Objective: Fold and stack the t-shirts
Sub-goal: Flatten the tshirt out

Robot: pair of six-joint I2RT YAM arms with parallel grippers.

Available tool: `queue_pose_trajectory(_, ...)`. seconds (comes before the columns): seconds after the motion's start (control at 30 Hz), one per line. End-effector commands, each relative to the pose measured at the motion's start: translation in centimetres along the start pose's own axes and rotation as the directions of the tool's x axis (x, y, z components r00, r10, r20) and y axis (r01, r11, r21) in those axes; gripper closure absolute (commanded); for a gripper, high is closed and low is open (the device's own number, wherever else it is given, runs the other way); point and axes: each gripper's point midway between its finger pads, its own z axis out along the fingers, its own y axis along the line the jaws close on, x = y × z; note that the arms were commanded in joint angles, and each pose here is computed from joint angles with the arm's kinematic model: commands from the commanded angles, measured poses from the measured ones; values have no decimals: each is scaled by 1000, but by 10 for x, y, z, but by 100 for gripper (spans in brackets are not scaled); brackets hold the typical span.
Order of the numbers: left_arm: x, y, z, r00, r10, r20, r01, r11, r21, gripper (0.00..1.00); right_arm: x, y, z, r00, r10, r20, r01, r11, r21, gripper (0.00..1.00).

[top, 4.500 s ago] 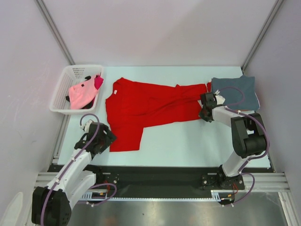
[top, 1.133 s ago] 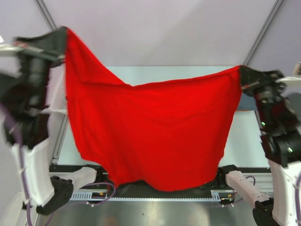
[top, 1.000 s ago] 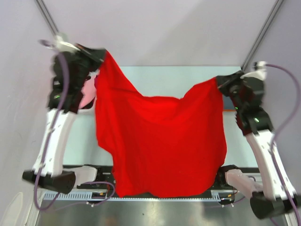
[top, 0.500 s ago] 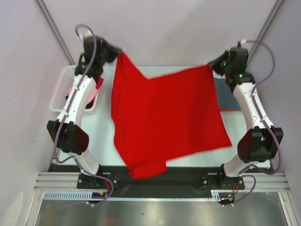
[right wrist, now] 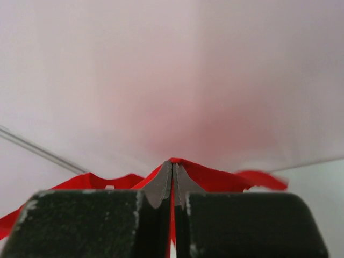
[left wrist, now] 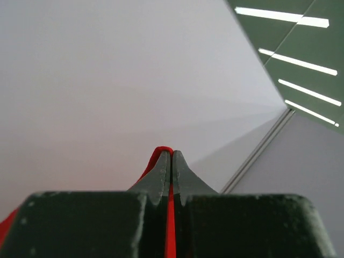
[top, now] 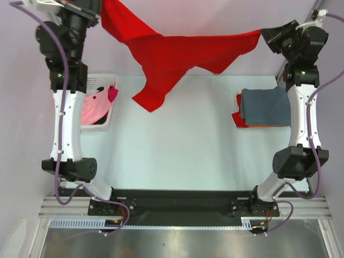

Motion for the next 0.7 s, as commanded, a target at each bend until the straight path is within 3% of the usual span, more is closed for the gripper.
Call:
queue_pose_trajectory(0.0,67,50,5,989,-17,-147,13,1000,-26,100,43,-27,15,989,74,-127,-80,996,-43,100)
queue_pose_trajectory(0.1,94,86,-17,983,0,-184,-20,994,-108,100,83,-51,12,976,89,-199,-93,996,-10,100)
queue_pose_trajectory(0.27,76,92,-81,974,166,-155,-202,943,-263,100,128,-87,-20,959,144,-246,-125,988,89,100)
queue_pose_trajectory(0.3,101,116,-103,965,158,-210,-221,921,-319,100,155,-109,-32,940,194,-282,-156,976,149,100)
queue_pose_trajectory(0.33,103,117,-118,965,159,-209,-223,915,-336,100,159,-113,-36,942,195,-273,-158,976,150,100)
queue_pose_trajectory(0.37,91,109,-137,973,153,-171,-205,914,-349,100,161,-110,-46,944,196,-267,-160,976,151,100)
queue_pose_trajectory(0.4,117,132,-162,966,126,-227,-209,895,-395,100,189,-131,-60,926,234,-298,-176,962,210,100)
queue_pose_trajectory(0.47,122,141,-198,974,71,-216,-166,871,-463,100,203,-136,-78,925,239,-296,-171,956,238,100)
queue_pose_trajectory(0.5,148,168,-227,962,35,-269,-177,834,-523,100,226,-153,-94,910,266,-317,-174,941,291,100)
queue_pose_trajectory(0.6,184,199,-286,952,-55,-301,-145,785,-602,100,237,-162,-122,922,255,-292,-153,932,329,100)
queue_pose_trajectory(0.67,193,201,-310,951,-97,-293,-109,784,-612,100,261,-181,-149,910,272,-314,-136,909,395,100)
